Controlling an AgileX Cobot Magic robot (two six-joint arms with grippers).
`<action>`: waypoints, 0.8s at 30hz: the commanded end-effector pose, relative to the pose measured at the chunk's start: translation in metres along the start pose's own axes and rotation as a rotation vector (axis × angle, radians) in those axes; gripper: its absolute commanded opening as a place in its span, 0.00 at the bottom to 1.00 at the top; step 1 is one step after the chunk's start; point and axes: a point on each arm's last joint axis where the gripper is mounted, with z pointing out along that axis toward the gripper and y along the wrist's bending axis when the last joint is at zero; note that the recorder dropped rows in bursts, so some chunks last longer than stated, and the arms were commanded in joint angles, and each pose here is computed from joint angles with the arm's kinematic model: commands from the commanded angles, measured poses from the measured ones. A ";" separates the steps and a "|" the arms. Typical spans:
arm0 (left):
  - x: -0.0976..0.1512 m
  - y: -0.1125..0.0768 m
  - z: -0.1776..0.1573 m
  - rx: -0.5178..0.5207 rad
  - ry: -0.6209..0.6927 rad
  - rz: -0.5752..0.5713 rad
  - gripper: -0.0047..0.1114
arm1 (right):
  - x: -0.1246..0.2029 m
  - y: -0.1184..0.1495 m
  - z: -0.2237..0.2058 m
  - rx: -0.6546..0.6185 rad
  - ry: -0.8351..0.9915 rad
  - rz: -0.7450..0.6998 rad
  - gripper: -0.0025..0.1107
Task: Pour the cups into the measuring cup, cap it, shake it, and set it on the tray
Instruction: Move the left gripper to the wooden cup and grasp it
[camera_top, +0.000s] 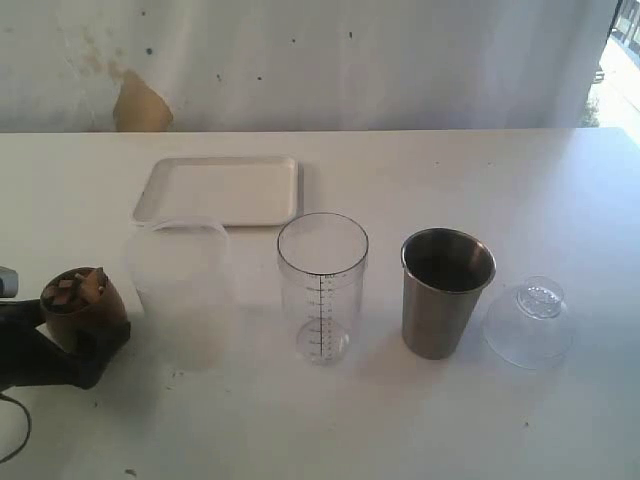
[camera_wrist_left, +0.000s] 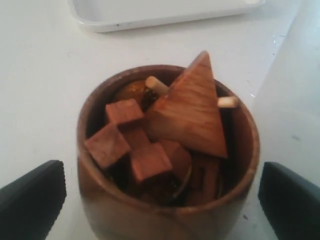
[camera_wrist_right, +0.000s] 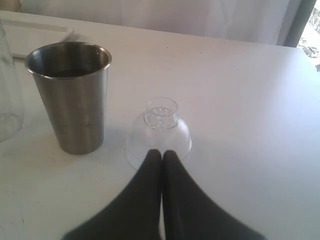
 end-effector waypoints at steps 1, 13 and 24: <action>-0.003 0.006 0.004 -0.055 -0.087 0.023 0.94 | 0.001 0.000 0.000 0.002 -0.004 -0.001 0.02; 0.001 0.015 0.039 0.017 -0.077 0.004 0.94 | 0.001 0.000 0.000 0.002 -0.004 -0.001 0.02; 0.000 0.017 0.040 0.006 -0.087 -0.020 0.57 | 0.001 0.000 0.000 0.002 -0.004 -0.001 0.02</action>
